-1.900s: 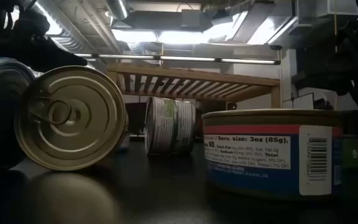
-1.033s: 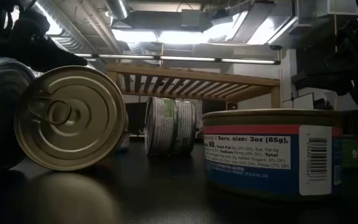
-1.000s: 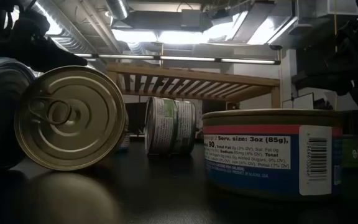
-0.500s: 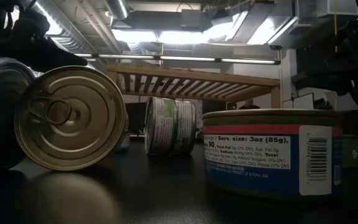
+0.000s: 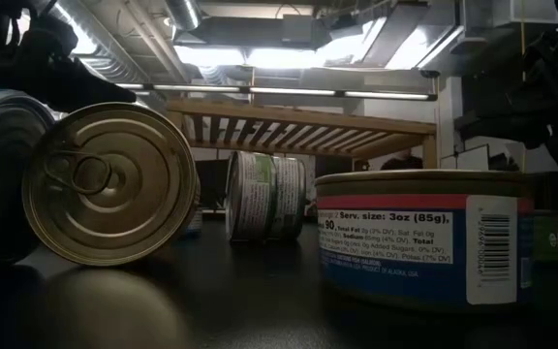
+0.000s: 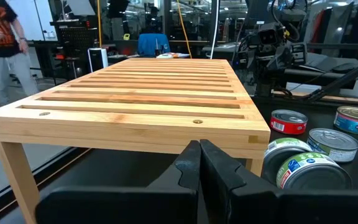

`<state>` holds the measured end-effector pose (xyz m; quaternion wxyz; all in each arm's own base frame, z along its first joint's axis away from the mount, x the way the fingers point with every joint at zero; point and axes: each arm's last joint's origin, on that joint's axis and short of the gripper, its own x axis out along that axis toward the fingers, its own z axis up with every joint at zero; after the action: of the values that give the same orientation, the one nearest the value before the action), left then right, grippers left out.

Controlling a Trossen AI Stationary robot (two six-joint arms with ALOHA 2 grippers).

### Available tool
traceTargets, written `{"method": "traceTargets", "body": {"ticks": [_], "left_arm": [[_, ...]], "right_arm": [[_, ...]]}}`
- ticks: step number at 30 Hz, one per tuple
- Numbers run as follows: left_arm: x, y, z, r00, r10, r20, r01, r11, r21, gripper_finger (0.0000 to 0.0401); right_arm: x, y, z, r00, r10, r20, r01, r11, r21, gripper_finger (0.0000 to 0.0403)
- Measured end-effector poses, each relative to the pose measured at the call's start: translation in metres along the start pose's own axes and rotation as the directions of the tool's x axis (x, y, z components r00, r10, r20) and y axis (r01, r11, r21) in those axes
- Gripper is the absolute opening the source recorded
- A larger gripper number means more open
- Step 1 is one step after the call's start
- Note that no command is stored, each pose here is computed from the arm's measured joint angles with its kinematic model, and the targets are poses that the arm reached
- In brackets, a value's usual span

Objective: Stack canned seafood by type on shelf

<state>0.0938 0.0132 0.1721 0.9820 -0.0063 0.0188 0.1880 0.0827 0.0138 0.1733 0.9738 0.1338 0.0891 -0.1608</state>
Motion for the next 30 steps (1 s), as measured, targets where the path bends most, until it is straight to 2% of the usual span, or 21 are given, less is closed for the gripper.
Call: {"method": "traceTargets", "body": {"ticks": [22, 27, 30], "left_arm": [[0.0, 0.0, 0.001, 1.0, 0.001, 0.005, -0.001, 0.999, -0.035, 0.0005], [0.0, 0.0, 0.008, 0.997, 0.002, 0.081, 0.01, 0.991, -0.135, 0.0011], [-0.001, 0.0, 0.015, 0.989, 0.003, 0.145, 0.028, 0.976, -0.214, 0.0038]], "right_arm": [[0.0, 0.0, 0.0, 1.0, 0.0, 0.0, 0.0, 1.0, 0.0, 0.0243], [0.0, 0.0, 0.0, 1.0, 0.0, 0.0, 0.0, 1.0, 0.0, 0.0243], [0.0, 0.0, 0.0, 1.0, 0.0, 0.0, 0.0, 1.0, 0.001, 0.0243]]}}
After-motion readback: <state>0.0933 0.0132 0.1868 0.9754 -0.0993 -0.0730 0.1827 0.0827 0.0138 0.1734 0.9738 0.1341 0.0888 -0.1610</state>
